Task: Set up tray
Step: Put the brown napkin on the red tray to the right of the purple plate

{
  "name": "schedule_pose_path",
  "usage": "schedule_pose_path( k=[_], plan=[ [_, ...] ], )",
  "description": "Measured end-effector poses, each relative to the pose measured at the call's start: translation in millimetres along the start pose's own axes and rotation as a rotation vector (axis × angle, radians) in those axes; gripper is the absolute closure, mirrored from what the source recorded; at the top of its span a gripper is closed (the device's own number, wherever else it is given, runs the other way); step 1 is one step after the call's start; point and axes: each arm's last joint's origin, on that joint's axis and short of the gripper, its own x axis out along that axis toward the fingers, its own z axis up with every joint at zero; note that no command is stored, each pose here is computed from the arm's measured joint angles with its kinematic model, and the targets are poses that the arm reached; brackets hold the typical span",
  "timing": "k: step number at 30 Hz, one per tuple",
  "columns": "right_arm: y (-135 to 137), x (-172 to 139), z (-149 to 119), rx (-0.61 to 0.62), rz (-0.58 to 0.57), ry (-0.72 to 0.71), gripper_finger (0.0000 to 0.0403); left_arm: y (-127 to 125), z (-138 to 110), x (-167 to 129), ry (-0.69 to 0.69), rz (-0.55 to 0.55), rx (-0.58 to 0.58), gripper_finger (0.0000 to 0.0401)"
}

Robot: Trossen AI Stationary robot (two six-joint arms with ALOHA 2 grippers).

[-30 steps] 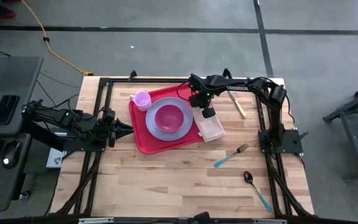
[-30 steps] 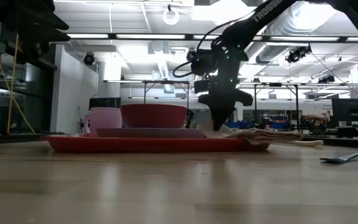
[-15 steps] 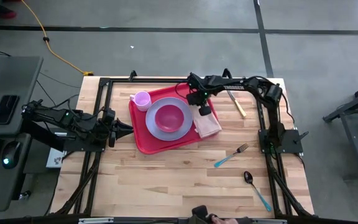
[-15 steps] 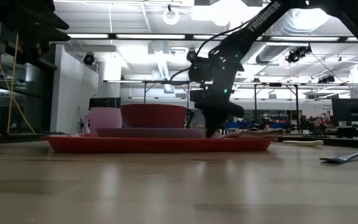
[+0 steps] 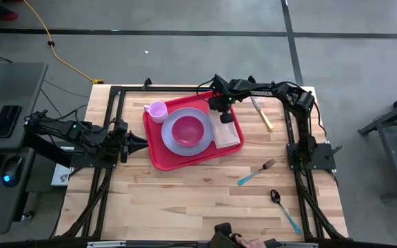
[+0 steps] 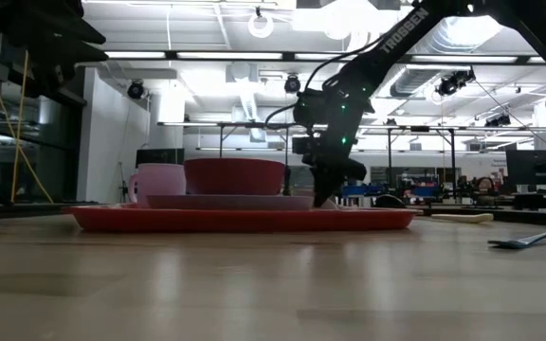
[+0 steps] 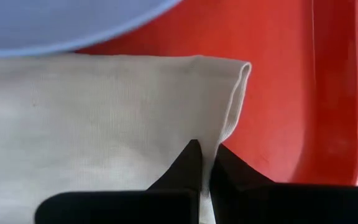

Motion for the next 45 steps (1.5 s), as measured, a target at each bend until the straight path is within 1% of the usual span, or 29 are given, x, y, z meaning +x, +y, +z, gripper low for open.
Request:
schedule_pose_path(
  k=[6, 18, 35, 37, 40, 45],
  plan=[
    [2.4, 0.4, 6.3, -0.019, -0.016, -0.024, 0.0403, -0.1, 0.0, 0.0, 0.000, 0.000, 0.000, 0.0267],
    [-1.2, 0.1, 8.9, -0.024, -0.042, -0.062, 0.0403, -0.1, 0.1, 0.0, 0.000, -0.001, -0.004, 0.0267],
    [-3.1, 0.2, 6.8, -0.016, -0.064, -0.042, 0.0401, -0.1, 0.0, 0.0, 0.000, 0.000, -0.004, 0.0267],
    [-3.4, 0.1, 6.9, -0.017, -0.065, -0.045, 0.0396, -0.1, 0.0, 0.0, 0.000, 0.000, -0.004, 0.0267],
    [-3.5, 0.2, 7.0, -0.018, -0.066, -0.047, 0.0377, -0.1, 0.1, 0.0, 0.000, 0.000, -0.004, 0.0267],
    [-4.0, 0.1, 6.7, -0.023, -0.080, -0.034, 0.0324, 0.0, 0.0, 0.0, 0.000, 0.000, -0.004, 0.0267]
  ],
)
